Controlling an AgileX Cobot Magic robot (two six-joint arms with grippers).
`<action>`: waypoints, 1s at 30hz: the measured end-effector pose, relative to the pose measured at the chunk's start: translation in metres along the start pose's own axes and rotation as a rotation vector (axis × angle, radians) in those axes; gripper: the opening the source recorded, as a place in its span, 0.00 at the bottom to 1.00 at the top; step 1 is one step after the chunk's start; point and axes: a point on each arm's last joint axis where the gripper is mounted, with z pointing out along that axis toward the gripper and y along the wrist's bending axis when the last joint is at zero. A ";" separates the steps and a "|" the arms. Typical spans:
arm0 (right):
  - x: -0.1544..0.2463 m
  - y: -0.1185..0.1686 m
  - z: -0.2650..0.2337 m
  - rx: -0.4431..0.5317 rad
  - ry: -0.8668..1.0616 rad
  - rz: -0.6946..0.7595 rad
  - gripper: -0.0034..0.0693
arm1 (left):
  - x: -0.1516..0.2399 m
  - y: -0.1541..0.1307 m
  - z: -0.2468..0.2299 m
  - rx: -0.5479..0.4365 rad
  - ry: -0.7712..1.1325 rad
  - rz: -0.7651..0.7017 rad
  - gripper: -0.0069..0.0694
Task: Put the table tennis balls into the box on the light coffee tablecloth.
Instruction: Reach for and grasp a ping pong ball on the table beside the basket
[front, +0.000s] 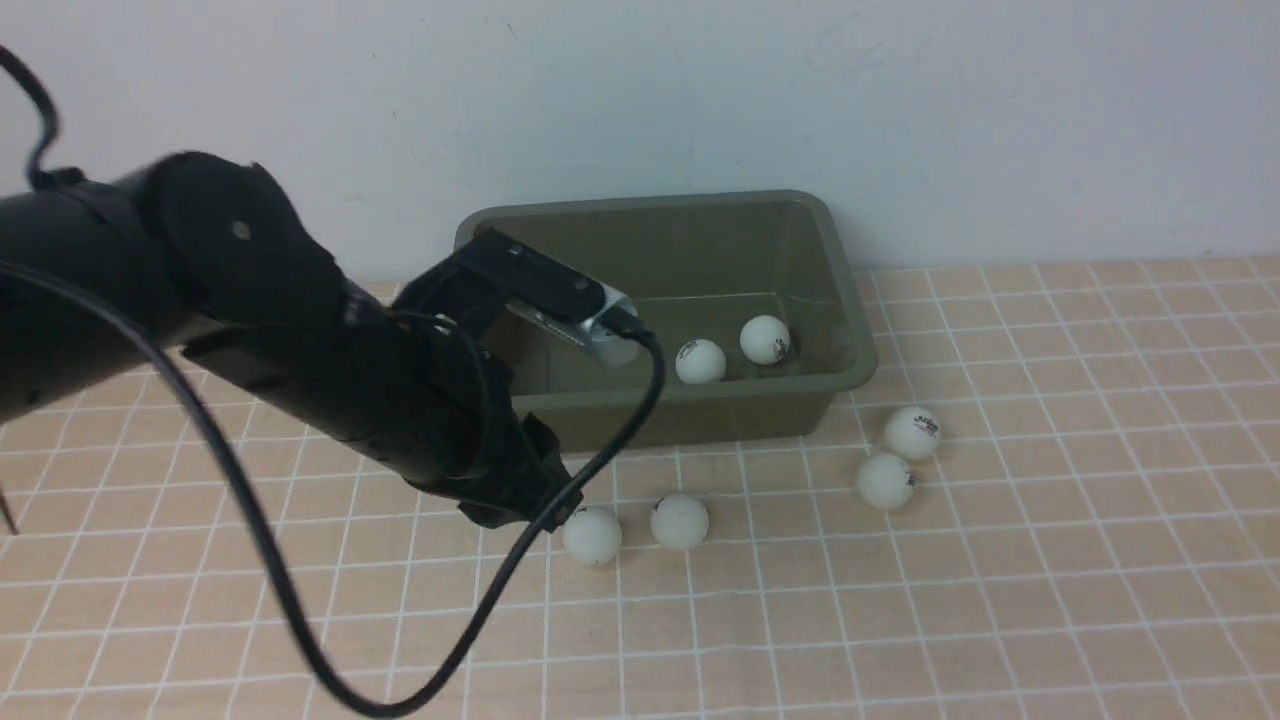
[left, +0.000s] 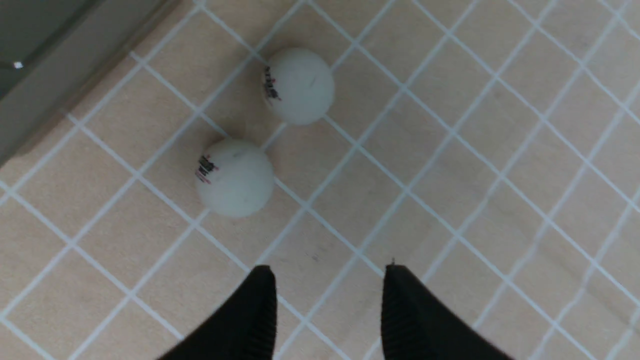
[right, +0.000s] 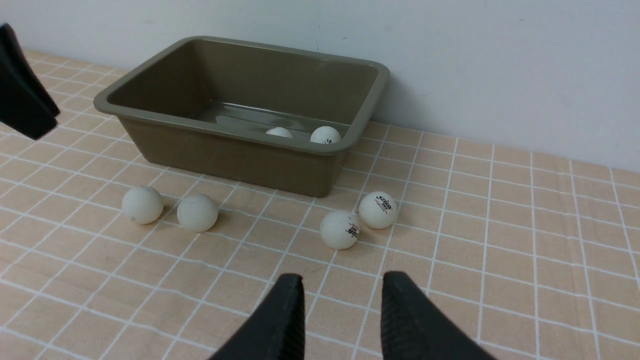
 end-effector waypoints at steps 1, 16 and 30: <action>0.000 0.000 0.000 0.000 0.000 0.000 0.34 | 0.001 0.003 0.008 -0.010 0.012 -0.008 0.47; 0.000 0.000 0.000 0.001 -0.001 0.000 0.34 | 0.010 0.028 0.071 -0.069 0.084 -0.051 0.63; 0.000 0.000 0.000 0.001 -0.002 0.012 0.34 | 0.005 0.016 0.094 -0.090 0.047 0.031 0.64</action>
